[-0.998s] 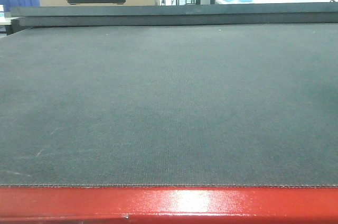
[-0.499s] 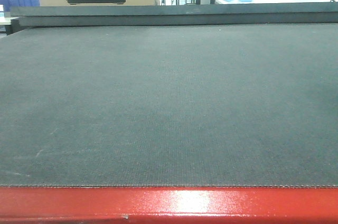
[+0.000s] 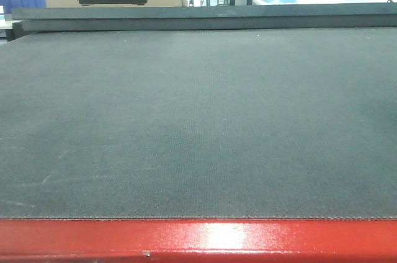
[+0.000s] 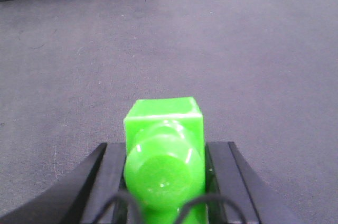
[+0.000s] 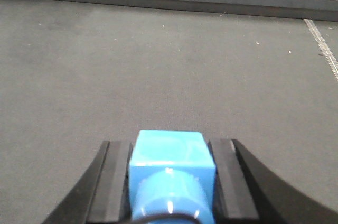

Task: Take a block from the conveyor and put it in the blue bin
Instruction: 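Drive the base away from the conveyor holding both blocks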

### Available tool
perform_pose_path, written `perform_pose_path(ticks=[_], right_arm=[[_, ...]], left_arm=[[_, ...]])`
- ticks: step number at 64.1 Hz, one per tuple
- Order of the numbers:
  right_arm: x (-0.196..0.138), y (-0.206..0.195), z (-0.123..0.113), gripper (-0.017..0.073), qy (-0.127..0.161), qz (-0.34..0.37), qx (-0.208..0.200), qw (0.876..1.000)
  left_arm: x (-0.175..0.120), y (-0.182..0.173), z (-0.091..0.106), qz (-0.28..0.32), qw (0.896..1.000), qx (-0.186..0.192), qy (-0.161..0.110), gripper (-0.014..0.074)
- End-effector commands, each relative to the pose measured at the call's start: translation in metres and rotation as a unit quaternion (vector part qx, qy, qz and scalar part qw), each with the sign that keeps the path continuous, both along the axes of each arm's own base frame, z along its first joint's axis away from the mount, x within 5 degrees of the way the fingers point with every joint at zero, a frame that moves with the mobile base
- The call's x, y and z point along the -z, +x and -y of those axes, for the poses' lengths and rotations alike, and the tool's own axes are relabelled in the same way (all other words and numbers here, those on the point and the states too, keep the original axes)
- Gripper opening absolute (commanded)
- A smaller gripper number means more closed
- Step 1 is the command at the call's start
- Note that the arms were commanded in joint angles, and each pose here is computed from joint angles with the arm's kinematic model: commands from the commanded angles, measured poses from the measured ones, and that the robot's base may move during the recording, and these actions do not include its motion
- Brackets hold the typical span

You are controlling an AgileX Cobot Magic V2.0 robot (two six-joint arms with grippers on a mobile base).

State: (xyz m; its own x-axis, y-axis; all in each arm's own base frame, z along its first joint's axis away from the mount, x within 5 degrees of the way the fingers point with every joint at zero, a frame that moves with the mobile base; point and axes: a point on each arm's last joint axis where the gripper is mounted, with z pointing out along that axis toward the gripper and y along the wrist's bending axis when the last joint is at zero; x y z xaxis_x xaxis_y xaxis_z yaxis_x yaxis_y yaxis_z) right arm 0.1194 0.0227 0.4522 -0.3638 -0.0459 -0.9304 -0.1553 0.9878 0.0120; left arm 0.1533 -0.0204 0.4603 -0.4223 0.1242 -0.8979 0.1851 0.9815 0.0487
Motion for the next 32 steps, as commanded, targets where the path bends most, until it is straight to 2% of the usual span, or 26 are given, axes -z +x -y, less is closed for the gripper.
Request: perform_pose_path(ticks=[1,32], right_arm=[[-0.0041,-0.0005,0.0002,-0.0162,-0.004,0.017,-0.002,1.000],[-0.0041,-0.0005,0.0002,-0.0162,-0.004,0.017,-0.002,1.000]], left_arm=[[-0.0028,-0.0017,0.0014,0.015,1.000,0.004,-0.007,-0.0111],[-0.0028,-0.0017,0.0014,0.015,1.000,0.004,-0.007,-0.0111]])
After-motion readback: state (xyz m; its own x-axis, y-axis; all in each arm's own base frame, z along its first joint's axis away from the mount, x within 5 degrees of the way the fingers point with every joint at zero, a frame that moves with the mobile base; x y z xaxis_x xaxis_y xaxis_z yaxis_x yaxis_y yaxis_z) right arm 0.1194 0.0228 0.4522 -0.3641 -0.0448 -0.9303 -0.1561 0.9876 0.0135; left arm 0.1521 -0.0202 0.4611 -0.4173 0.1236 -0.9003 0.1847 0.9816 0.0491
